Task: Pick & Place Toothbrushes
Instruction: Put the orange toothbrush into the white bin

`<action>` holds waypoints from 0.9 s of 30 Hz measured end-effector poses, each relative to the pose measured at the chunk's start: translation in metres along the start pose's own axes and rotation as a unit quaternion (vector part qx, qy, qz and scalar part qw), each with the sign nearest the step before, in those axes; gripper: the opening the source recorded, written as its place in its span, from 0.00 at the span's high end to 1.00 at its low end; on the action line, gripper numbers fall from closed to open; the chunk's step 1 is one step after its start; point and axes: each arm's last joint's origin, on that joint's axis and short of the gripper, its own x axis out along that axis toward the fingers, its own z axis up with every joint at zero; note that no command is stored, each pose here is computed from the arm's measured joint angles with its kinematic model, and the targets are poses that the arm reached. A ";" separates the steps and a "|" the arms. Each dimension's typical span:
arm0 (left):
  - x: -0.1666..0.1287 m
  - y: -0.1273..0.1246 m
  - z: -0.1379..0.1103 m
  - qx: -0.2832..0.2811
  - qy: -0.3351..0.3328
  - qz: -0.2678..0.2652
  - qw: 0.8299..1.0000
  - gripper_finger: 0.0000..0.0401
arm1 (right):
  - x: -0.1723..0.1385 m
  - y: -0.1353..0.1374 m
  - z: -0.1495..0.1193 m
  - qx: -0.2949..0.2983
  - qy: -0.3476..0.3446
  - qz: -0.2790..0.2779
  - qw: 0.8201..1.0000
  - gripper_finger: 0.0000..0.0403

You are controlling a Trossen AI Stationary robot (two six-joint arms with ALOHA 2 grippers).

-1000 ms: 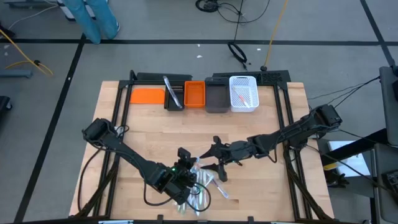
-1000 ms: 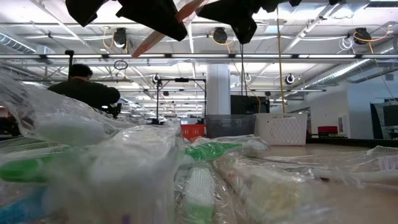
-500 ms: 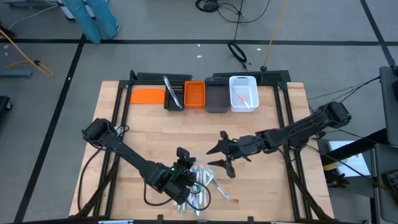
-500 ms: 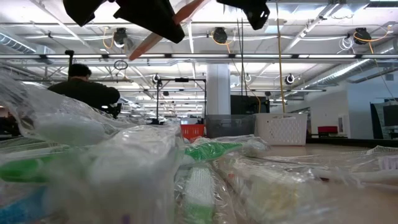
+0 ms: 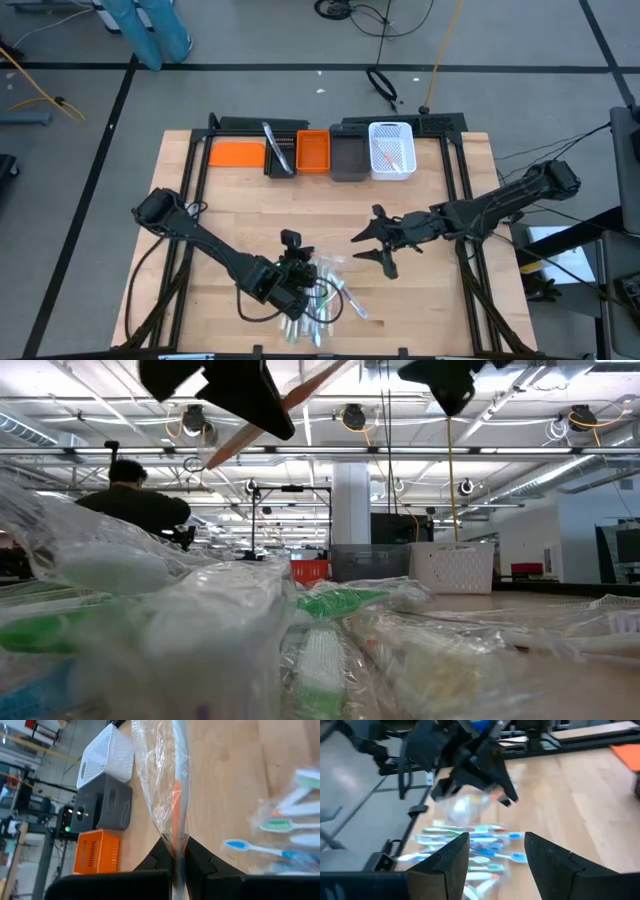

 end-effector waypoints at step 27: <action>0.103 0.105 -0.001 -0.189 0.066 -0.010 0.980 0.98 | -0.056 -0.024 -0.056 -0.006 -0.083 0.005 0.997 0.58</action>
